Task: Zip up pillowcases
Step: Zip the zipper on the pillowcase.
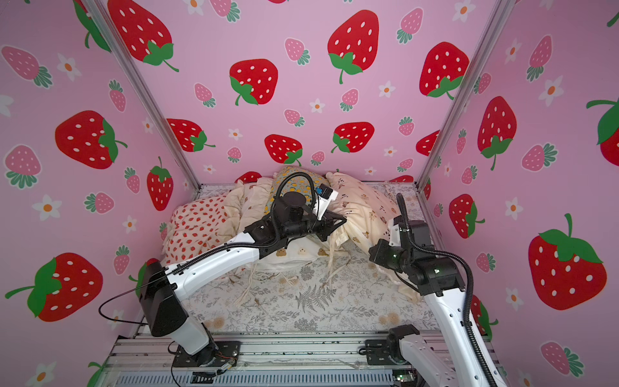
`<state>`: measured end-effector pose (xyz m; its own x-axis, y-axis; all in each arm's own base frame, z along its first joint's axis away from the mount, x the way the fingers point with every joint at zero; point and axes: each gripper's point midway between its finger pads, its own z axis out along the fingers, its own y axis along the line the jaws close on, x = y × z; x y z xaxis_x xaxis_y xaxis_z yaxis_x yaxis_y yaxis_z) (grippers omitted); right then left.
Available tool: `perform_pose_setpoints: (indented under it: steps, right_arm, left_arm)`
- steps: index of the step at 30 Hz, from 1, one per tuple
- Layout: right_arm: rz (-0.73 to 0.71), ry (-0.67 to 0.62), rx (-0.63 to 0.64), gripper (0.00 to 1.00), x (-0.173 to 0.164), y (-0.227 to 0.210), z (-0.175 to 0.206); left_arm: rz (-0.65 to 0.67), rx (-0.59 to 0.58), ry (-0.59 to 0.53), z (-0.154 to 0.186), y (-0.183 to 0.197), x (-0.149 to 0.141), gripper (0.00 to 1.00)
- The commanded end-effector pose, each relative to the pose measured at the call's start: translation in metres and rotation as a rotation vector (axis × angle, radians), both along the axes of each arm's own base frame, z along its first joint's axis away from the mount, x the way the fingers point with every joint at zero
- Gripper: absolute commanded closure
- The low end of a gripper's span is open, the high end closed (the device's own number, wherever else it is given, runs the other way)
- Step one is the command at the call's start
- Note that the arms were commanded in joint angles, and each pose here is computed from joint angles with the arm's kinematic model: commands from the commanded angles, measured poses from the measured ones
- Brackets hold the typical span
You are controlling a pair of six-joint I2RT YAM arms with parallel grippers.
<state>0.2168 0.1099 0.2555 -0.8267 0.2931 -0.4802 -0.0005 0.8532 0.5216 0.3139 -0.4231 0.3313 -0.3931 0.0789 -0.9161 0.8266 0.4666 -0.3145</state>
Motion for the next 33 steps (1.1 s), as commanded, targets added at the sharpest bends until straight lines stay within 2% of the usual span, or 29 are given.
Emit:
perform_pose_setpoints:
  steps: [1, 6, 13, 20, 24, 27, 30, 33]
  right_arm:
    - [-0.046, 0.081, -0.072, 1.0, -0.018, -0.02, -0.015]
    - [-0.1, 0.163, -0.111, 1.0, -0.028, -0.038, -0.037]
    - [-0.231, 0.231, -0.153, 1.0, -0.036, -0.066, -0.061]
    - [-0.327, 0.261, -0.215, 1.0, -0.038, -0.089, -0.07]
    - [-0.265, 0.213, -0.093, 1.0, -0.023, -0.067, -0.064]
    - [-0.218, 0.191, -0.056, 0.82, -0.023, -0.058, -0.053]
    - [-0.201, 0.151, -0.048, 0.59, -0.027, -0.056, -0.038]
    - [-0.174, 0.137, -0.005, 0.42, -0.032, -0.047, -0.024]
  left_arm:
    - [0.158, -0.129, -0.036, 0.045, 0.032, 0.037, 1.0]
    - [0.255, -0.136, -0.036, 0.047, 0.061, 0.071, 1.0]
    - [0.348, -0.112, -0.03, 0.04, 0.087, 0.101, 1.0]
    - [0.348, -0.075, -0.014, 0.024, 0.09, 0.102, 1.0]
    - [0.279, -0.11, 0.021, 0.018, 0.075, 0.091, 1.0]
    - [0.256, -0.091, 0.043, 0.007, 0.062, 0.086, 1.0]
    - [0.25, -0.103, 0.071, 0.001, 0.054, 0.085, 1.0]
    - [0.238, -0.115, 0.08, 0.002, 0.045, 0.081, 1.0]
